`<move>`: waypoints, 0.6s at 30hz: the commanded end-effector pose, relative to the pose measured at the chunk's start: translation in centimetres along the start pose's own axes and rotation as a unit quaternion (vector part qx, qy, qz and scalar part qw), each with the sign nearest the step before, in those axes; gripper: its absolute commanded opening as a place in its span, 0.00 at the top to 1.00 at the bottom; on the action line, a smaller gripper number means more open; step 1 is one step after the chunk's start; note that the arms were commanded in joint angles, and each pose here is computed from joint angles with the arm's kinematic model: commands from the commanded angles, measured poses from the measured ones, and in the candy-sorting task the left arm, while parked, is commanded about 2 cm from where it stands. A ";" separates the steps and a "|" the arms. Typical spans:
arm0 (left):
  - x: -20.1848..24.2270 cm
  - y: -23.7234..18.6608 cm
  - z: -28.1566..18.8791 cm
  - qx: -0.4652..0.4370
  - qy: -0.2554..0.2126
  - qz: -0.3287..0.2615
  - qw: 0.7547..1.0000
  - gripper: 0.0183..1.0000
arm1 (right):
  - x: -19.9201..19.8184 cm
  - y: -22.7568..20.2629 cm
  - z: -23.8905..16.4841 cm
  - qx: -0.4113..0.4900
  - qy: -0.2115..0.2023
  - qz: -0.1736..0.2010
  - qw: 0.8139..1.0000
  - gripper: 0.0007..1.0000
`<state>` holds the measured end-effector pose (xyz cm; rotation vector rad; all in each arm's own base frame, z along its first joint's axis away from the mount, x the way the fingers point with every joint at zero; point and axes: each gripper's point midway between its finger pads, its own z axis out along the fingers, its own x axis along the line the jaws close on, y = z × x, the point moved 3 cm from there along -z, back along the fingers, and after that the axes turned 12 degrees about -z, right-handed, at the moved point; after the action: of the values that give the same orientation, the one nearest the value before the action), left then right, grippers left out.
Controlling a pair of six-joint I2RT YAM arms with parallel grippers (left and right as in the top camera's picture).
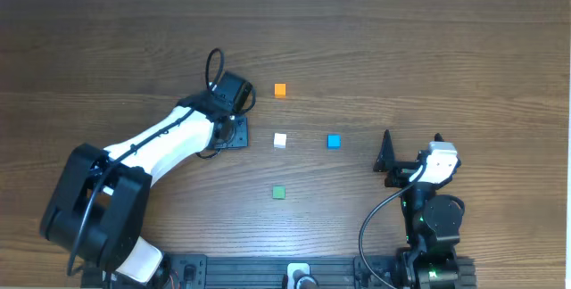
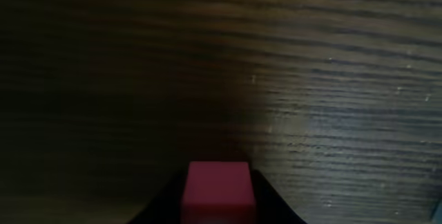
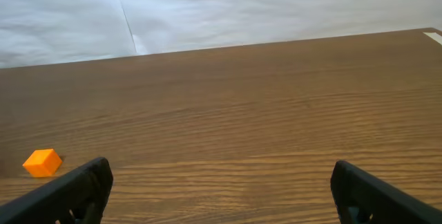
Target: Stack Cubes
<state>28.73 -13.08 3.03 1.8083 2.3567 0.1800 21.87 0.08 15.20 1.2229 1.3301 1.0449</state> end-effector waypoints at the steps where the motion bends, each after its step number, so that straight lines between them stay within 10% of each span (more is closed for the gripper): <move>1: -1.6 1.3 -2.9 -0.022 -0.013 -0.024 0.999 0.86 | 0.0 -0.2 0.0 0.001 0.000 0.000 1.000 0.01; 18: -11.6 -1.5 -6.1 -0.018 -0.020 0.021 0.999 0.88 | 0.0 -0.2 0.0 0.001 0.000 0.000 1.000 0.01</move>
<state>29.25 -23.88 10.56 1.8356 2.2411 0.1773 21.87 0.08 15.20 1.2229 1.3301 1.0449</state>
